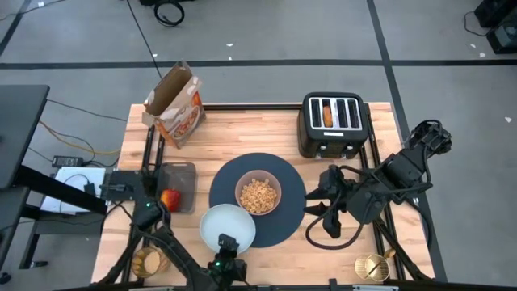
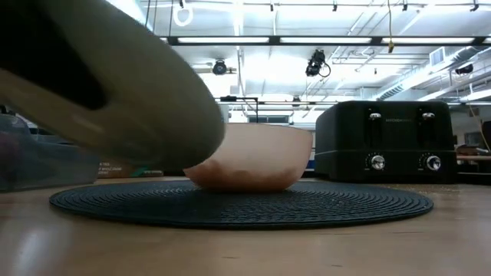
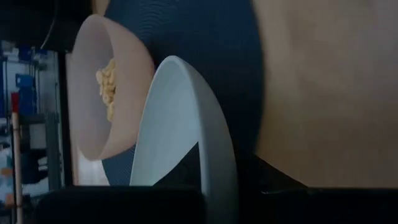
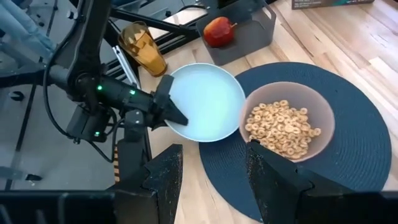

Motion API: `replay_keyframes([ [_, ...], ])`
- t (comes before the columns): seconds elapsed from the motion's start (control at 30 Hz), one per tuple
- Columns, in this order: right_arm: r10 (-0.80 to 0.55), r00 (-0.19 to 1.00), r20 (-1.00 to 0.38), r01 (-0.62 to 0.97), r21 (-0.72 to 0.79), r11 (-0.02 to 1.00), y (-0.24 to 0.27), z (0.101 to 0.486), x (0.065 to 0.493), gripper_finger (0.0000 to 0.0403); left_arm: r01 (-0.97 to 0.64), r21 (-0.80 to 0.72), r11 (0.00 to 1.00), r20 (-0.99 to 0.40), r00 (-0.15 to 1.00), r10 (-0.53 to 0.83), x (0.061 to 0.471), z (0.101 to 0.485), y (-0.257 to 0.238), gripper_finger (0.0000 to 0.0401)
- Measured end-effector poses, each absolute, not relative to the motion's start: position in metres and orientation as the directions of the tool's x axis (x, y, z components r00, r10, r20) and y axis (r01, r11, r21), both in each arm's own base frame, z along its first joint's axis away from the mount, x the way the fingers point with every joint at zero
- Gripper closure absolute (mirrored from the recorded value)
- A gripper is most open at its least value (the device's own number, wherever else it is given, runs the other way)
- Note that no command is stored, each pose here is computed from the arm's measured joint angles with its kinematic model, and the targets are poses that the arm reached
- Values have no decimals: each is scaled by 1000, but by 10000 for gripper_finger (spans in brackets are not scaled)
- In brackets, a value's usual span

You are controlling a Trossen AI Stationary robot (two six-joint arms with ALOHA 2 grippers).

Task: Arrange a breakfast setting
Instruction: Put the blue plate on the bottom left of the orange bowl on the blue placemat

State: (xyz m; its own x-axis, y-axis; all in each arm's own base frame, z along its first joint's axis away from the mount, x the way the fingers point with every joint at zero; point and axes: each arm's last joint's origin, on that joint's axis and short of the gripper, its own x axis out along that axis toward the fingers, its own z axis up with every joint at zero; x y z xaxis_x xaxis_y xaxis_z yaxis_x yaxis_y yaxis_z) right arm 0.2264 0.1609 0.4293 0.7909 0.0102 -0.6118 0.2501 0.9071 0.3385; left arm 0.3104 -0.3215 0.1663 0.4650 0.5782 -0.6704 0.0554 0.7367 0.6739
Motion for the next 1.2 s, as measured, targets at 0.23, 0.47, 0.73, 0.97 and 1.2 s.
replay_keyframes([
  [0.23, 17, 789, -614, 225, 314, 922, 161, 429, 226, 222, 25, 659, 752, -680, 447, 581, 316, 166, -316, 358],
  [0.47, 17, 789, -614, 203, 286, 936, 161, 429, 226, 222, 13, 596, 803, -731, 421, 537, 317, 164, -319, 358],
  [0.73, 16, 790, -613, 197, 278, 940, 161, 429, 226, 222, -7, 640, 768, -706, 389, 592, 314, 147, -308, 358],
  [0.97, 18, 791, -612, 196, 280, 940, 161, 430, 227, 222, -11, 647, 762, -703, 379, 602, 316, 143, -303, 341],
  [1.2, 29, 809, -587, 181, 296, 938, 162, 432, 229, 222, -33, 633, 773, -701, 399, 591, 320, 143, -304, 298],
])
